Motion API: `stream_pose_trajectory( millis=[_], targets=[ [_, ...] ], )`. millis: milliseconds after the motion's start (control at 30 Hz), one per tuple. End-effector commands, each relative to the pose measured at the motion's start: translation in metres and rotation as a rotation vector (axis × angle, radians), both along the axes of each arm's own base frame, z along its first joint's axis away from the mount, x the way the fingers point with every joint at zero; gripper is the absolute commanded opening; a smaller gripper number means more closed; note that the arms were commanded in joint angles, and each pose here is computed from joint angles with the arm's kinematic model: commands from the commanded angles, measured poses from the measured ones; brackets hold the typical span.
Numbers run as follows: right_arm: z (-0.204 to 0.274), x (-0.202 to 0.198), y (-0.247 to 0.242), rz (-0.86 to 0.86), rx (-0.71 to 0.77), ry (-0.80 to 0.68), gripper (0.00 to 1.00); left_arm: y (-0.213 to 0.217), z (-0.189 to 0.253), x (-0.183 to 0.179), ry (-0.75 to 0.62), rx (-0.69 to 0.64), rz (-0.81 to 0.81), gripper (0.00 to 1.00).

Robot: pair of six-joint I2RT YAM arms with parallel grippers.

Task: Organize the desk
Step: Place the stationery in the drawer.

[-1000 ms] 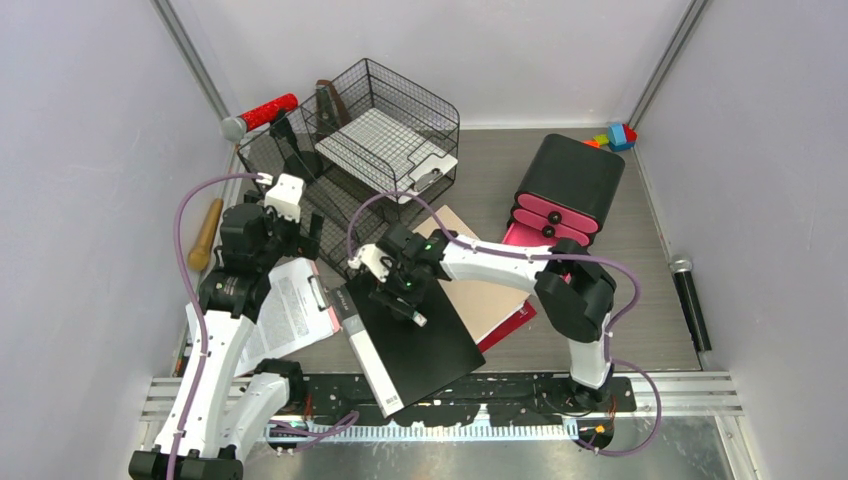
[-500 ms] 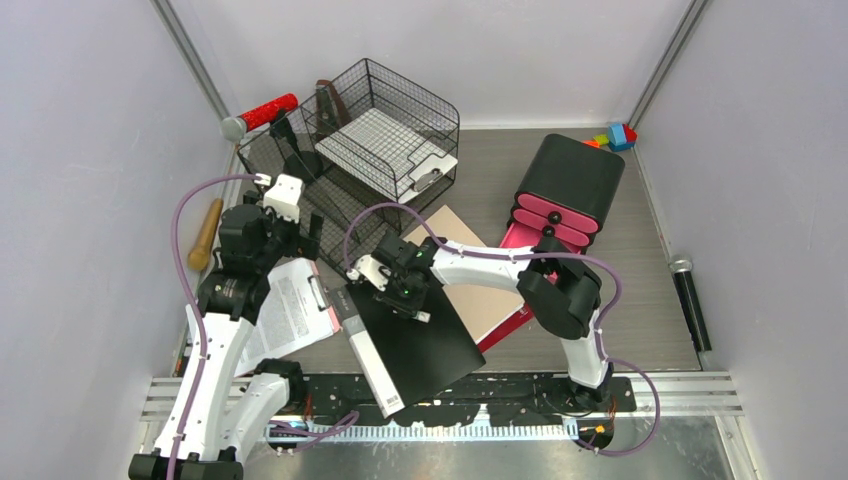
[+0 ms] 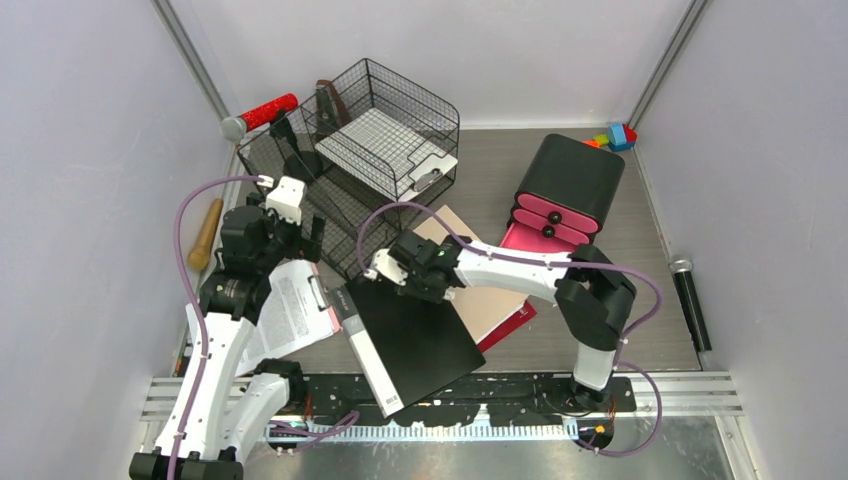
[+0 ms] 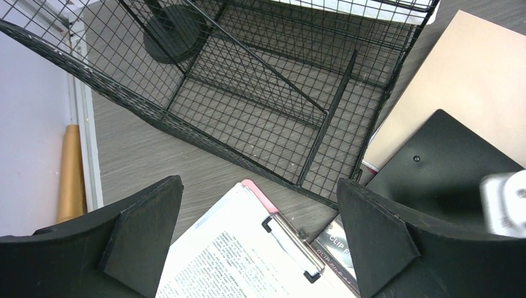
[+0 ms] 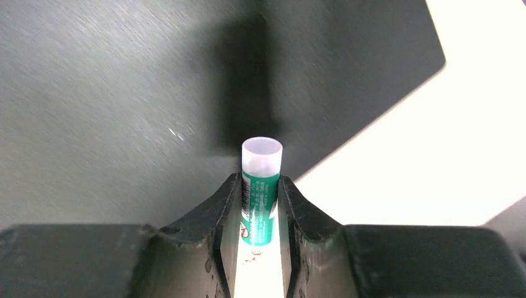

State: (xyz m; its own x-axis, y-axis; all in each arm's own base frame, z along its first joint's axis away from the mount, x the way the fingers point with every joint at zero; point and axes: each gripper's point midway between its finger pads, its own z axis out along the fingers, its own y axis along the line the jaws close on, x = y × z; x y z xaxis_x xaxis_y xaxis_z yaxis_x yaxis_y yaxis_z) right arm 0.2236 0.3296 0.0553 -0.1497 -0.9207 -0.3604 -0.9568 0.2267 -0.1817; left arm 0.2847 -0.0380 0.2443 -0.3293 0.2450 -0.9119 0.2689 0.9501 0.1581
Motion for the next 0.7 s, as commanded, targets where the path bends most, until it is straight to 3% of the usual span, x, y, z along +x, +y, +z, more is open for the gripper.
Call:
stream_pose_trajectory(
  millis=[0, 267, 667],
  targets=[
    [0.032, 0.037, -0.04, -0.064, -0.034, -0.164, 0.02, -0.002, 0.012, 0.004, -0.054, -0.011, -0.013, 0.99],
    [0.048, 0.092, -0.129, -0.277, -0.058, -0.209, 0.01, -0.003, 0.011, 0.004, -0.052, -0.011, -0.019, 0.99],
    [0.05, 0.115, -0.201, -0.411, -0.089, -0.215, 0.0, -0.004, 0.009, 0.004, -0.046, -0.01, -0.023, 0.99]
  ],
)
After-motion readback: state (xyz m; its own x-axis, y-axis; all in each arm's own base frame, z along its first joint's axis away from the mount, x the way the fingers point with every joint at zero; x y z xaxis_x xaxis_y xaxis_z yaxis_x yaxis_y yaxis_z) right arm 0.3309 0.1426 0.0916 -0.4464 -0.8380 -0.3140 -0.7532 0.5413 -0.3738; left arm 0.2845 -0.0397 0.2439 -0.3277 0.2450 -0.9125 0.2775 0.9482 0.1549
